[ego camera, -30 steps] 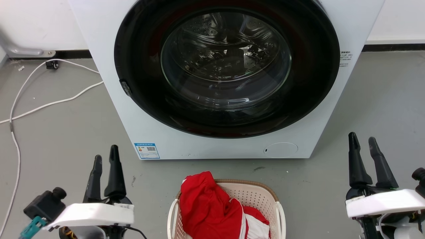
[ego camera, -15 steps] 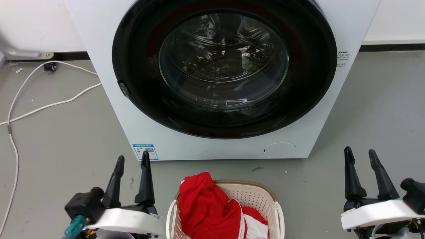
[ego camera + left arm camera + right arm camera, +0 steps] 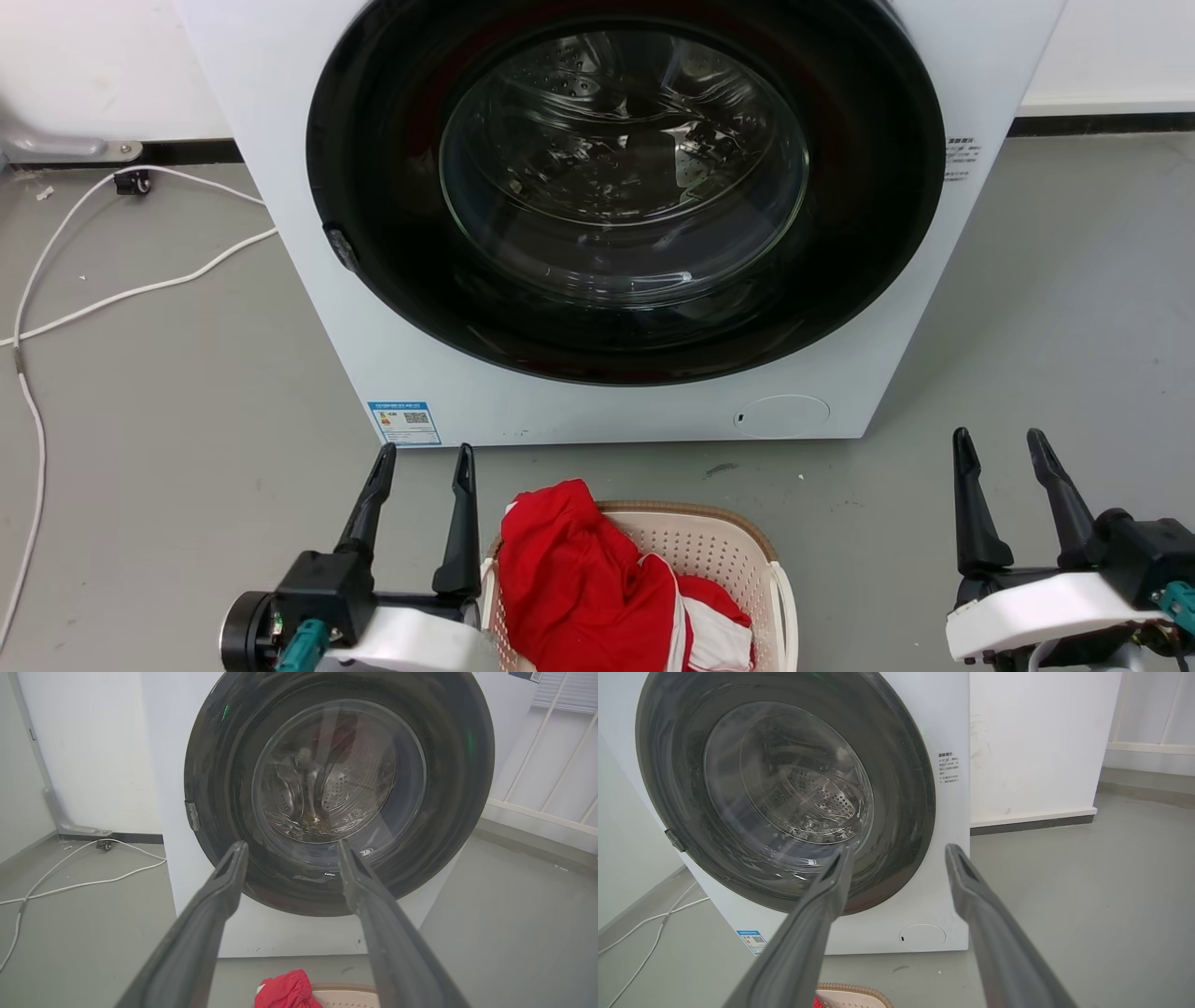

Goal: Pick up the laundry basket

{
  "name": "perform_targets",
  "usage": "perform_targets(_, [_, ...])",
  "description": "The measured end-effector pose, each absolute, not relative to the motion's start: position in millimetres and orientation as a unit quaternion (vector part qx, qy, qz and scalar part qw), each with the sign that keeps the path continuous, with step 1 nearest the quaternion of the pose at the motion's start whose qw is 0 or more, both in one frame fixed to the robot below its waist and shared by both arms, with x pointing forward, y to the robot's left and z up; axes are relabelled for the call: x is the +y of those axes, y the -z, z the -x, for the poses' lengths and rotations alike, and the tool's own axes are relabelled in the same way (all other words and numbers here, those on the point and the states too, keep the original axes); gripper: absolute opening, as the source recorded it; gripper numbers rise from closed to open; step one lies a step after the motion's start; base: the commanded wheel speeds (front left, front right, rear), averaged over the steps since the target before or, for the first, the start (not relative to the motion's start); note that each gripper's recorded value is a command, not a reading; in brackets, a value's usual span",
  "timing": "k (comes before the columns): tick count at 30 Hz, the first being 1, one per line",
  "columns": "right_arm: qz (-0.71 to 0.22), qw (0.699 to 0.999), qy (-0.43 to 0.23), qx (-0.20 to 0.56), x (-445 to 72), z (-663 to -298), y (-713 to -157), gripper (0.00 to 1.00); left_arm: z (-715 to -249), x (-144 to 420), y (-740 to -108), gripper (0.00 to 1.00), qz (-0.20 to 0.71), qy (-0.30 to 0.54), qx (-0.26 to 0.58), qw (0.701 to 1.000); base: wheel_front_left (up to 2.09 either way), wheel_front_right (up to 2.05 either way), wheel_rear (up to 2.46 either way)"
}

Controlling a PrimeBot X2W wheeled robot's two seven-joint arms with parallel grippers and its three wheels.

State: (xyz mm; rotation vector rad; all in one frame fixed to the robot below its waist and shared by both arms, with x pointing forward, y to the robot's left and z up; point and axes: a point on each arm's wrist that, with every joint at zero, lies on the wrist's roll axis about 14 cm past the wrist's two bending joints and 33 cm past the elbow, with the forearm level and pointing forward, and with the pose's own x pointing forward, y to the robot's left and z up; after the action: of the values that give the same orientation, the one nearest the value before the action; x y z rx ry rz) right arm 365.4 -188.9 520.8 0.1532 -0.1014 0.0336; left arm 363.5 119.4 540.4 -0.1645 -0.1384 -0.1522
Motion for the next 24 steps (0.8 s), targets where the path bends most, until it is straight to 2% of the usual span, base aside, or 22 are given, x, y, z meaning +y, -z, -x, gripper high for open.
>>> perform_targets(24, [0.003, 0.998, -0.028, -0.059, -185.2, -360.8, -520.2, 1.0, -354.5, 102.9, -520.3, 1.0, 0.008, 0.104, -0.059, 0.993, 0.0, 0.0, 0.0])
